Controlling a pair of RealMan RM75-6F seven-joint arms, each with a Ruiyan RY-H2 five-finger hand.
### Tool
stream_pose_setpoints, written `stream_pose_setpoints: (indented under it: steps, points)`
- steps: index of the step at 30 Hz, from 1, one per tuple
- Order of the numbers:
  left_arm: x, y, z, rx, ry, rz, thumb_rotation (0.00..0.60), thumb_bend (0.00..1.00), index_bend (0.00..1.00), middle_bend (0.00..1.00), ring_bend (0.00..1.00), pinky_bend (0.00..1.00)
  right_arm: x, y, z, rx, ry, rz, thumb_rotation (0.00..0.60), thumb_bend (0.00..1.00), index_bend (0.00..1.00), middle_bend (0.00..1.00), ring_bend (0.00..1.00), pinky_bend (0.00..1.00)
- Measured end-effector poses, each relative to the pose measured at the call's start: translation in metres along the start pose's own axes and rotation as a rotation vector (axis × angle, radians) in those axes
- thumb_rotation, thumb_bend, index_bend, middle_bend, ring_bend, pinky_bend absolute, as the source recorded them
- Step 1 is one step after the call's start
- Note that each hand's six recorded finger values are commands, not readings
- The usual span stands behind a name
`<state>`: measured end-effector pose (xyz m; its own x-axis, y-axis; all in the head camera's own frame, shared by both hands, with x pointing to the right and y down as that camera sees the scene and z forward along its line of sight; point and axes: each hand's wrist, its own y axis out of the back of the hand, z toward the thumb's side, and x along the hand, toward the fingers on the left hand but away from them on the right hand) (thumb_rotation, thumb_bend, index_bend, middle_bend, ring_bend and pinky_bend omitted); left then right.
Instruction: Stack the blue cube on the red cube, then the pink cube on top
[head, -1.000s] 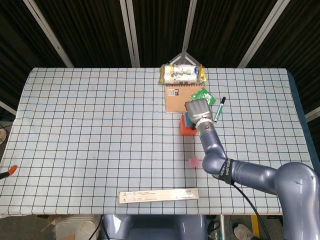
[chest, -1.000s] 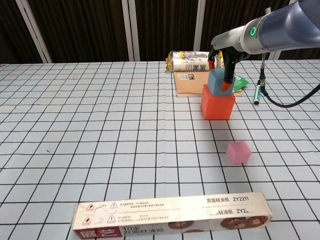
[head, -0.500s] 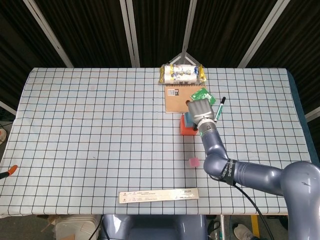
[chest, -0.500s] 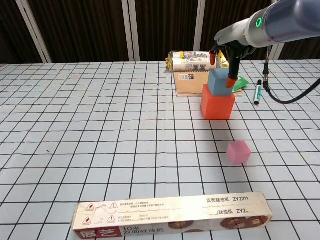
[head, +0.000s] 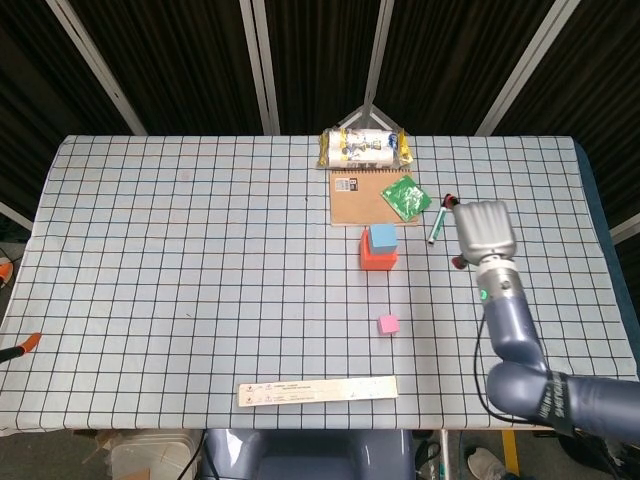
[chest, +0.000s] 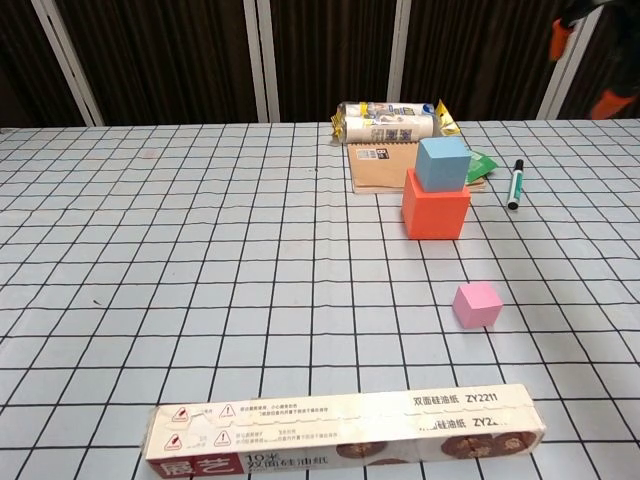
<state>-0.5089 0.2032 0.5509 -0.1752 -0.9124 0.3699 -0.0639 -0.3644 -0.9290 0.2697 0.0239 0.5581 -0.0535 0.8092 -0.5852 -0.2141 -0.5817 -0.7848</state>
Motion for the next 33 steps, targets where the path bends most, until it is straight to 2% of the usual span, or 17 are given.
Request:
stream_pose_setpoints:
  steps: [3,7,11,16,19,28,33]
  points:
    - [-0.001,0.001,0.0,-0.006,-0.006,-0.001,0.6,0.16,0.03,0.0,0.0,0.0,0.022,-0.014,-0.022,0.008,-0.006,-0.001,0.6,0.15,0.29,1.0,1.0,1.0]
    - [-0.002,0.001,0.001,-0.009,-0.014,-0.002,0.6,0.16,0.03,0.0,0.0,0.0,0.059,-0.051,-0.046,0.018,-0.002,0.035,0.6,0.15,0.29,1.0,1.0,1.0]
    - [-0.002,-0.001,0.003,-0.004,-0.021,-0.008,0.6,0.16,0.03,0.0,0.0,0.0,0.081,-0.084,-0.05,0.021,0.014,0.087,0.6,0.15,0.29,1.0,1.0,1.0]
    - [0.001,-0.004,0.003,0.002,-0.021,-0.022,0.6,0.16,0.03,0.0,0.0,0.0,0.093,-0.12,-0.025,0.007,0.064,0.152,0.6,0.15,0.29,1.0,1.0,1.0]
    - [0.003,-0.006,0.003,0.005,-0.019,-0.032,0.6,0.16,0.03,0.0,0.0,0.0,0.096,-0.133,-0.007,0.0,0.097,0.173,0.6,0.15,0.29,1.0,1.0,1.0]
    - [0.006,-0.006,0.001,-0.003,-0.014,-0.036,0.6,0.16,0.03,0.0,0.0,0.0,0.087,-0.14,0.044,-0.03,0.172,0.165,0.6,0.15,0.29,1.0,1.0,1.0]
    - [0.006,-0.006,0.001,-0.003,-0.016,-0.037,0.6,0.16,0.03,0.0,0.0,0.0,0.081,-0.145,0.059,-0.04,0.186,0.167,0.6,0.15,0.32,1.0,1.0,1.0]
